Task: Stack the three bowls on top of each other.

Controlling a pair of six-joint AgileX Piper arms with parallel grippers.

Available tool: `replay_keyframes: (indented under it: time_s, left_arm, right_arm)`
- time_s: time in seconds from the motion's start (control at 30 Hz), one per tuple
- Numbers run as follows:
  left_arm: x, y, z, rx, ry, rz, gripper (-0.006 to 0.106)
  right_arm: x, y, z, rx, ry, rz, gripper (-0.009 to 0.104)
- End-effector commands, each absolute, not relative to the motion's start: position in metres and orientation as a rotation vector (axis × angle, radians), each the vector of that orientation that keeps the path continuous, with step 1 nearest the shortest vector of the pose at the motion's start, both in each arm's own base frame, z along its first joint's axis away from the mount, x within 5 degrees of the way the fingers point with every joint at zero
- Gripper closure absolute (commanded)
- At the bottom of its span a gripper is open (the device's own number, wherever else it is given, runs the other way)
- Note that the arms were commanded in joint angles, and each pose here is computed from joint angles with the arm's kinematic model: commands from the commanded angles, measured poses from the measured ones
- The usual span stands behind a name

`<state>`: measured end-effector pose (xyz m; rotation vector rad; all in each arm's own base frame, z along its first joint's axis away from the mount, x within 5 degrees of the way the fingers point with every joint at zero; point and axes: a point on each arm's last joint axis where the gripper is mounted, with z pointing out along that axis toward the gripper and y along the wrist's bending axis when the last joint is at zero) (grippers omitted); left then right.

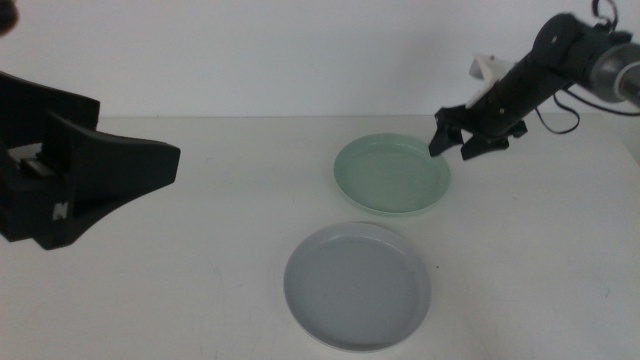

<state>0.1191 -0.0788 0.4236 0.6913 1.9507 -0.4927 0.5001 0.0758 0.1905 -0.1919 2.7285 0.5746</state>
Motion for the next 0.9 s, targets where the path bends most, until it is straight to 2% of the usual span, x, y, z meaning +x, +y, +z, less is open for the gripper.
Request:
replay_keyframes:
  time_s: [0.0, 0.07, 0.3, 0.37, 0.47, 0.5, 0.6, 0.73, 0.87]
  left_arm:
    - [0.119, -0.079, 0.437, 0.637, 1.873, -0.517, -0.005]
    - [0.119, -0.079, 0.437, 0.637, 1.873, -0.517, -0.005]
    - [0.119, -0.079, 0.437, 0.637, 1.873, -0.517, -0.005]
    - [0.119, -0.079, 0.437, 0.637, 1.873, -0.517, -0.005]
    - [0.119, -0.079, 0.437, 0.637, 1.873, -0.517, -0.005]
    - [0.119, -0.079, 0.437, 0.637, 1.873, -0.517, -0.005]
    - [0.119, -0.079, 0.437, 0.637, 1.873, -0.517, -0.005]
    - [0.119, -0.079, 0.437, 0.637, 1.873, -0.517, -0.005]
    - [0.119, -0.079, 0.437, 0.637, 1.873, -0.517, -0.005]
  right_arm:
    - [0.504, 0.074, 0.221, -0.179, 2.637, 0.535, 0.047]
    - [0.506, 0.074, 0.21, -0.179, 2.652, 0.514, 0.05]
    - [0.51, 0.084, 0.185, -0.181, 2.686, 0.535, 0.062]
    - [0.51, 0.087, 0.181, -0.189, 2.69, 0.534, 0.069]
    - [0.51, 0.088, 0.183, -0.192, 2.687, 0.536, 0.09]
    - [0.51, 0.088, 0.187, -0.192, 2.681, 0.535, 0.096]
    - [0.507, 0.087, 0.21, -0.179, 2.639, 0.536, 0.096]
    - [0.491, 0.088, 0.268, -0.215, 2.543, 0.534, 0.096]
    - [0.464, 0.098, 0.312, -0.316, 2.527, 0.551, 0.096]
